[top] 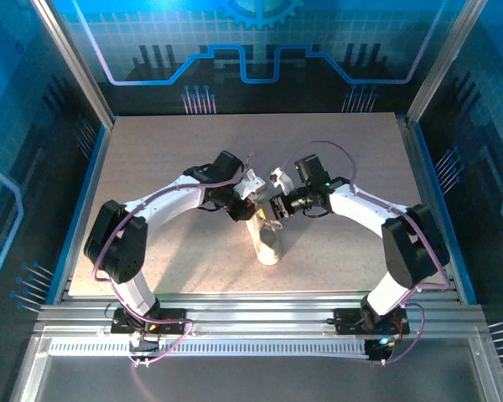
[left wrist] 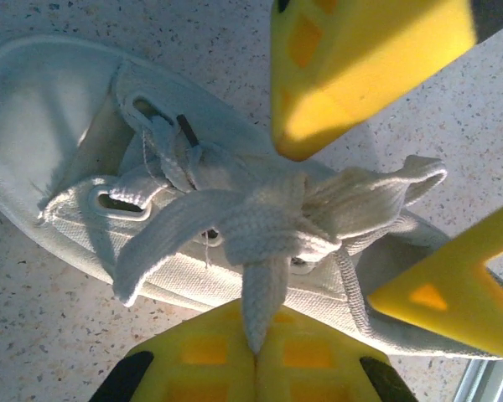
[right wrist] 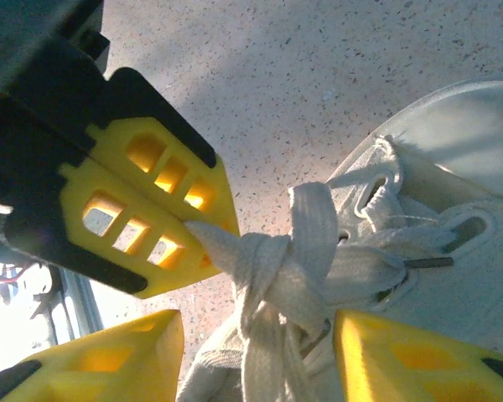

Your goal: Tie the shoes

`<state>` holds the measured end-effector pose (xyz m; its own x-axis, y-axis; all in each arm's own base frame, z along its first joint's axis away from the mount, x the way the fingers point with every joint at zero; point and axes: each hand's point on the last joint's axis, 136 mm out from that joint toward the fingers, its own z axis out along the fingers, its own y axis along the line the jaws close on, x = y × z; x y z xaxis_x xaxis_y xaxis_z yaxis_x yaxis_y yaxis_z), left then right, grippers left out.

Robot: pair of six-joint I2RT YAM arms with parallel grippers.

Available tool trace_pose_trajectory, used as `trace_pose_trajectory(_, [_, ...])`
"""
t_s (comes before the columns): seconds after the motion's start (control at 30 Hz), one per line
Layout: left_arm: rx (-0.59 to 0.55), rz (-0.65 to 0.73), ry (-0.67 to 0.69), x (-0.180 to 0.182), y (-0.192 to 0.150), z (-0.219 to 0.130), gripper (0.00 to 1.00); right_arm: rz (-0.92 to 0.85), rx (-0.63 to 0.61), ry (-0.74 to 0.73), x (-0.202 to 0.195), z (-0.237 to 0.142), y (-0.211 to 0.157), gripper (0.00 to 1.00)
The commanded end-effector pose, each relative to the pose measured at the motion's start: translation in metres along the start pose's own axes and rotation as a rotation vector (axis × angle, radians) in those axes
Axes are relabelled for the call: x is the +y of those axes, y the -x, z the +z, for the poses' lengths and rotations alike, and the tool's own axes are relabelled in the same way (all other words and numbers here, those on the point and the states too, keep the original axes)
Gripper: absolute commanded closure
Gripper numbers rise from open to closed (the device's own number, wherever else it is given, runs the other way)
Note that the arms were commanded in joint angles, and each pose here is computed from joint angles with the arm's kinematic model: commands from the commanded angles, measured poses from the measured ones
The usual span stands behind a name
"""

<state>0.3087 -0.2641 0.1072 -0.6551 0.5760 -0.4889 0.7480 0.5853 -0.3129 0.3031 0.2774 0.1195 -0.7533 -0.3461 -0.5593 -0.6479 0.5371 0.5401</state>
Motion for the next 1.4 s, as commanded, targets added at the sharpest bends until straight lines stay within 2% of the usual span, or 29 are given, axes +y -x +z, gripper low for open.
trace_pose_trajectory(0.0, [0.013,-0.040,-0.051,-0.006,-0.001,-0.002,1.00,-0.045,0.007,0.028,0.003,0.011,-0.002,0.50])
trace_pose_trajectory(0.27, [0.016,-0.069,-0.076,-0.005,0.000,0.000,1.00,-0.063,0.021,-0.054,-0.007,0.015,-0.002,0.51])
trace_pose_trajectory(0.47, [0.099,-0.072,-0.057,0.000,-0.013,0.000,1.00,-0.053,0.022,-0.110,-0.017,0.013,-0.002,0.67])
trace_pose_trajectory(0.63, [0.196,-0.051,-0.015,0.006,-0.027,-0.005,1.00,-0.042,0.049,-0.117,-0.021,0.014,-0.010,0.71])
trace_pose_trajectory(0.8, [0.225,0.000,0.018,0.011,-0.030,-0.011,1.00,-0.034,0.056,-0.106,-0.020,0.015,-0.013,0.73])
trace_pose_trajectory(0.9, [0.165,0.023,0.024,0.011,-0.022,-0.014,0.81,-0.031,0.062,-0.092,-0.018,0.016,-0.014,0.73])
trace_pose_trajectory(1.0, [0.039,0.018,0.007,0.008,-0.009,-0.018,0.63,-0.026,0.067,-0.082,-0.017,0.017,-0.016,0.73])
trace_pose_trajectory(1.2, [-0.219,-0.027,-0.003,0.006,0.003,-0.036,0.57,-0.030,0.069,-0.073,-0.014,0.015,-0.015,0.72])
trace_pose_trajectory(1.37, [-0.399,-0.055,0.009,0.001,0.004,-0.039,0.55,-0.027,0.068,-0.067,-0.013,0.014,-0.014,0.72])
